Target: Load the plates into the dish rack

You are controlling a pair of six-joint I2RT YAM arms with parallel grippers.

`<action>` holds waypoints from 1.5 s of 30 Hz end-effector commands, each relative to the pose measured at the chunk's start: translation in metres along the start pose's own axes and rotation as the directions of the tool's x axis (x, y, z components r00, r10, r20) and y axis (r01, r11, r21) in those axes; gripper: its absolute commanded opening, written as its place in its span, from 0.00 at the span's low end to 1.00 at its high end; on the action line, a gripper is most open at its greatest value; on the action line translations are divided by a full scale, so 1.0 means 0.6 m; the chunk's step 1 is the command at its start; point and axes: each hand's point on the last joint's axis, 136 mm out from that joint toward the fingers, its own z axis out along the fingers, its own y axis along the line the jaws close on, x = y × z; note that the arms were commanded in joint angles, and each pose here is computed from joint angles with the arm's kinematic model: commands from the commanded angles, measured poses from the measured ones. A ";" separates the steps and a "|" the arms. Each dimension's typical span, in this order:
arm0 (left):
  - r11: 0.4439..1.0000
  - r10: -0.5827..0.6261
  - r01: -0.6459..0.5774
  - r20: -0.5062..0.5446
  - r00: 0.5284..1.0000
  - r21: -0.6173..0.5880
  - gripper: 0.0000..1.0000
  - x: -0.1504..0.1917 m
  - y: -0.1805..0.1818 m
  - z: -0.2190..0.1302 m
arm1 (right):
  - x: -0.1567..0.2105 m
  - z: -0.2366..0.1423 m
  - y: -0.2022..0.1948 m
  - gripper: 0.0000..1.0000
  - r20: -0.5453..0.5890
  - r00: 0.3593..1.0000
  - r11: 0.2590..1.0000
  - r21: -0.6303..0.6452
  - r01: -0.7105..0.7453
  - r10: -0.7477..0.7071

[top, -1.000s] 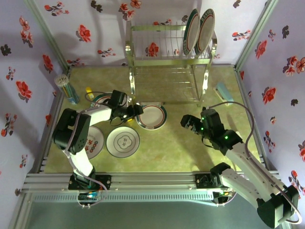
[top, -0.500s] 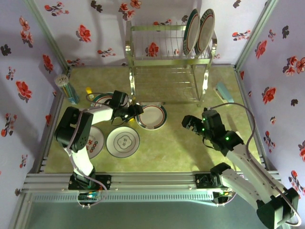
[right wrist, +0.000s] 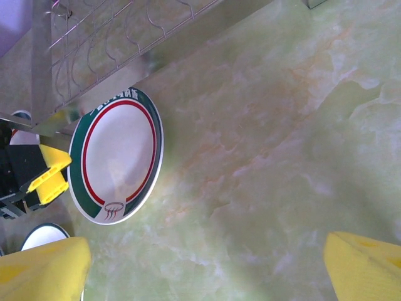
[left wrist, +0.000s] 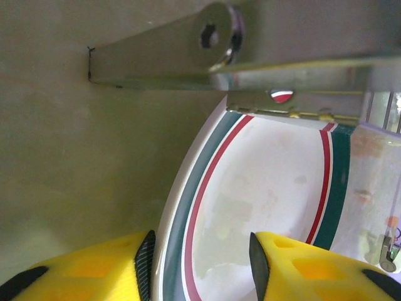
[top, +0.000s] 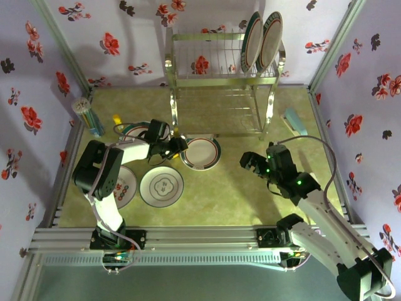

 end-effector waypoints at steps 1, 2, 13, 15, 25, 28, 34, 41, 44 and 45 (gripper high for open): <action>0.999 0.042 -0.041 -0.030 0.999 0.033 0.44 0.025 -0.016 0.016 | 0.005 -0.002 -0.013 0.96 -0.004 1.000 1.000 0.021 -0.018 0.018; 0.999 0.042 -0.041 -0.027 0.999 0.030 0.44 0.026 -0.015 0.016 | 0.005 -0.003 -0.013 0.96 -0.003 1.000 1.000 0.020 -0.019 0.019; 1.000 0.005 -0.005 0.010 1.000 -0.003 0.35 0.031 0.003 0.015 | 0.006 -0.007 -0.019 0.96 0.003 1.000 0.999 0.024 -0.026 0.026; 1.000 -0.006 0.007 0.019 1.000 -0.009 0.33 0.031 0.007 0.015 | 0.006 -0.007 -0.020 0.96 0.005 1.000 0.999 0.025 -0.027 0.026; 0.999 -0.043 0.045 0.076 0.996 -0.023 0.22 0.024 0.017 0.006 | 0.006 -0.011 -0.023 0.96 0.010 0.999 0.999 0.028 -0.032 0.032; 0.998 -0.053 0.055 0.093 0.994 -0.024 0.16 0.023 0.019 0.003 | 0.006 -0.013 -0.024 0.96 0.013 0.999 0.999 0.026 -0.033 0.033; 0.998 -0.059 0.063 0.107 0.992 -0.028 0.07 0.023 0.024 -0.004 | 0.006 -0.017 -0.026 0.96 0.018 0.999 0.999 0.030 -0.033 0.032; 0.997 -0.065 0.068 0.112 0.992 -0.024 0.02 0.027 0.021 -0.013 | 0.004 -0.019 -0.025 0.96 0.023 0.999 0.999 0.025 -0.035 0.035; 0.997 -0.074 0.077 0.109 0.991 -0.025 0.01 0.034 0.025 -0.017 | 0.004 -0.018 -0.026 0.96 0.023 0.999 0.999 0.027 -0.036 0.036; 0.997 -0.077 0.080 0.107 0.991 -0.024 0.00 0.037 0.026 -0.018 | 0.004 -0.018 -0.027 0.96 0.024 0.999 0.999 0.029 -0.036 0.035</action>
